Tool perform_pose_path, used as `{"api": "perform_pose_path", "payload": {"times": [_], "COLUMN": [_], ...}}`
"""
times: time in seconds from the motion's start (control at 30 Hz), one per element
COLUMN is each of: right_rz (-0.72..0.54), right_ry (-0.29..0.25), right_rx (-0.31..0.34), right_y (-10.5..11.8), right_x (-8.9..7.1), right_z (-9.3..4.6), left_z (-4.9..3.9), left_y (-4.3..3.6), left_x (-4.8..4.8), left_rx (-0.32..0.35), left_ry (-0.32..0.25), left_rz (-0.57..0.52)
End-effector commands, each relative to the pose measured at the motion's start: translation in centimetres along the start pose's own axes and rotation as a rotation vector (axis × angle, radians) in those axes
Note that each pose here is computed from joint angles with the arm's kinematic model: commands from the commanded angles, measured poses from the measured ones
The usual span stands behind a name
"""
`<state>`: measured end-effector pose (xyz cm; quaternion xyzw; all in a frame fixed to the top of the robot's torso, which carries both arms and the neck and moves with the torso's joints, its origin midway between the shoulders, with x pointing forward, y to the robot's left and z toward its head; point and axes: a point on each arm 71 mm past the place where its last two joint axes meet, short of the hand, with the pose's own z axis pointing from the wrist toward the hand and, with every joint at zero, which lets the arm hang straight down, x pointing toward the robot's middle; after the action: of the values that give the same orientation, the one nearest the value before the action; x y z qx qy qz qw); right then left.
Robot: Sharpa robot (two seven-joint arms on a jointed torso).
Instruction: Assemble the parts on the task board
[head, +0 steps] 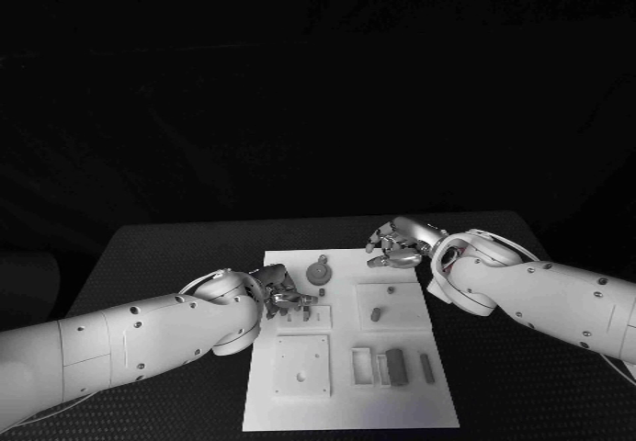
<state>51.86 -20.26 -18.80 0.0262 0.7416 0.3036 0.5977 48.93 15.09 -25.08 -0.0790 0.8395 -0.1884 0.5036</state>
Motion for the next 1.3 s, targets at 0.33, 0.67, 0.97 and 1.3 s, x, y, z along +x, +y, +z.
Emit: {"api": "perform_pose_path", "payload": {"times": [0.33,0.67,0.97,1.3], "right_rz": [-0.001,-0.001,-0.001,-0.001], "right_ry": [0.016,0.017,0.017,0.018], "right_rx": [-0.008,-0.009,-0.009,-0.008], "right_y": [0.0,0.1,0.1,0.1], "right_x": [0.2,0.2,0.2,0.2], "right_z": [0.0,0.1,0.1,0.1], "left_z": [0.42,1.01,1.38,1.75], "left_y": [-0.50,-0.71,-0.84,-0.96], "left_x": [0.71,0.50,0.38,0.39], "left_rx": [-0.016,-0.019,-0.024,-0.032], "left_ry": [0.120,0.108,0.116,0.134], "left_rz": [0.048,0.048,0.047,0.033]}}
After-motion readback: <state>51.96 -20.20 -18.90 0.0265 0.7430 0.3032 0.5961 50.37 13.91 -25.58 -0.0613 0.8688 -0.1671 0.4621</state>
